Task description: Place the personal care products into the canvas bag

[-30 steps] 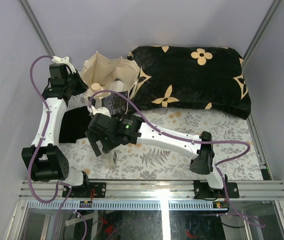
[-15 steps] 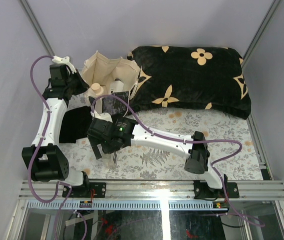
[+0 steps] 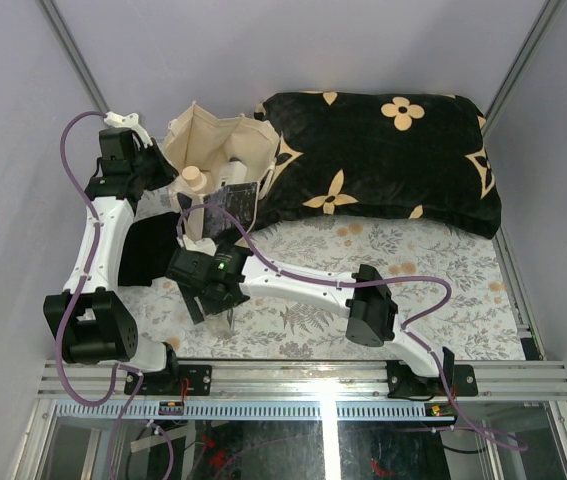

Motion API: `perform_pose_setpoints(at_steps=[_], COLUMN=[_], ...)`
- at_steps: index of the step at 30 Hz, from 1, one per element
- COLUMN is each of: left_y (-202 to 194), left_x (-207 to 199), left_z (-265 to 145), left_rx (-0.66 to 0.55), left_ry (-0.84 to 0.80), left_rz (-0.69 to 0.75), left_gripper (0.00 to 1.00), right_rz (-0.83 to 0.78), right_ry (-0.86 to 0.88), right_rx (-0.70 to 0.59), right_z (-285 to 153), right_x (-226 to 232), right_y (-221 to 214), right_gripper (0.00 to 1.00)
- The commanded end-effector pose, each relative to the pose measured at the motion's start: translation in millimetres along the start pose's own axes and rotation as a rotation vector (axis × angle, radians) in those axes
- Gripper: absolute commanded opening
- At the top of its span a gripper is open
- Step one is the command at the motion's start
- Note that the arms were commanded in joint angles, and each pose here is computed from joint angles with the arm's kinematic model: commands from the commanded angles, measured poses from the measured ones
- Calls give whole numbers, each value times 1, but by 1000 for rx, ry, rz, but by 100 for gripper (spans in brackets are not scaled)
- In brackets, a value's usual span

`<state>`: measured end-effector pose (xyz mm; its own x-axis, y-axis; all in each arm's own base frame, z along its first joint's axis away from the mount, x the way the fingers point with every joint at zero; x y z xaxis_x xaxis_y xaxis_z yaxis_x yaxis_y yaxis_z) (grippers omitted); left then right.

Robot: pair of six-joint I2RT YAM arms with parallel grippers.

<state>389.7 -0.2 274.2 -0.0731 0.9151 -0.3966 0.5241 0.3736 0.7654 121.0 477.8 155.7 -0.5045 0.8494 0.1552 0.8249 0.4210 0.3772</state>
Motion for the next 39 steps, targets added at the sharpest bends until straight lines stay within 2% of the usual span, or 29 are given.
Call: perform_pose_setpoints(at_steps=[1,4,10,12,16,22,23,25,28,32,33,39], left_y=[9,8,7,8,8,7,7,7,8,6,6,6], left_x=[-2,-2,-3,-2,-3,-2,-2,-2,-2,-2,-2,-2], left_z=[-4,-4,-3,-3,-4,-4,-4,-5,-5,-4,-5,-6], left_rx=[-56,-56,-51,-52,-54,-52,-53,-55,-56,-52,-52,-53], left_ry=[-19,-20,-28,-28,-27,-24,-23,-22,-23,-21,-22,-22], left_rz=[11,11,10,9,10,11,12,14,13,12,10,8], left_gripper=[0,0,0,0,0,0,0,0,0,0,0,0], right_rz=[7,4,-29,-53,-63,-77,-82,-91,-108,-135,-141,-153], right_ry=[-20,-45,-113,-149,-182,-149,-143,-134,-119,-130,-150,-330], right_rx=[-45,-51,-57,-54,-42,-68,-70,-74,-85,-109,-119,-210], right_z=[-17,-16,-12,-11,-9,-5,-4,-3,-4,-16,-21,-72], right_x=[-3,-7,-19,-24,-30,-24,-23,-21,-20,-25,-29,-68], right_y=[9,8,8,7,5,9,10,11,13,17,18,35], right_gripper=[80,73,67,68,79,79,75,60,27,4,0,0])
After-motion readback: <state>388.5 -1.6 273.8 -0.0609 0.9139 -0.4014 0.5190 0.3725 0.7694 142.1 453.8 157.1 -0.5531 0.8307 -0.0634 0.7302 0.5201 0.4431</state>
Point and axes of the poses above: each gripper's point midway between its finger pads, its own z axis out along the fingers, its own x axis along the line the jaws close on, y = z × x, the point moved 4 cm from there along -z, back along the fingers
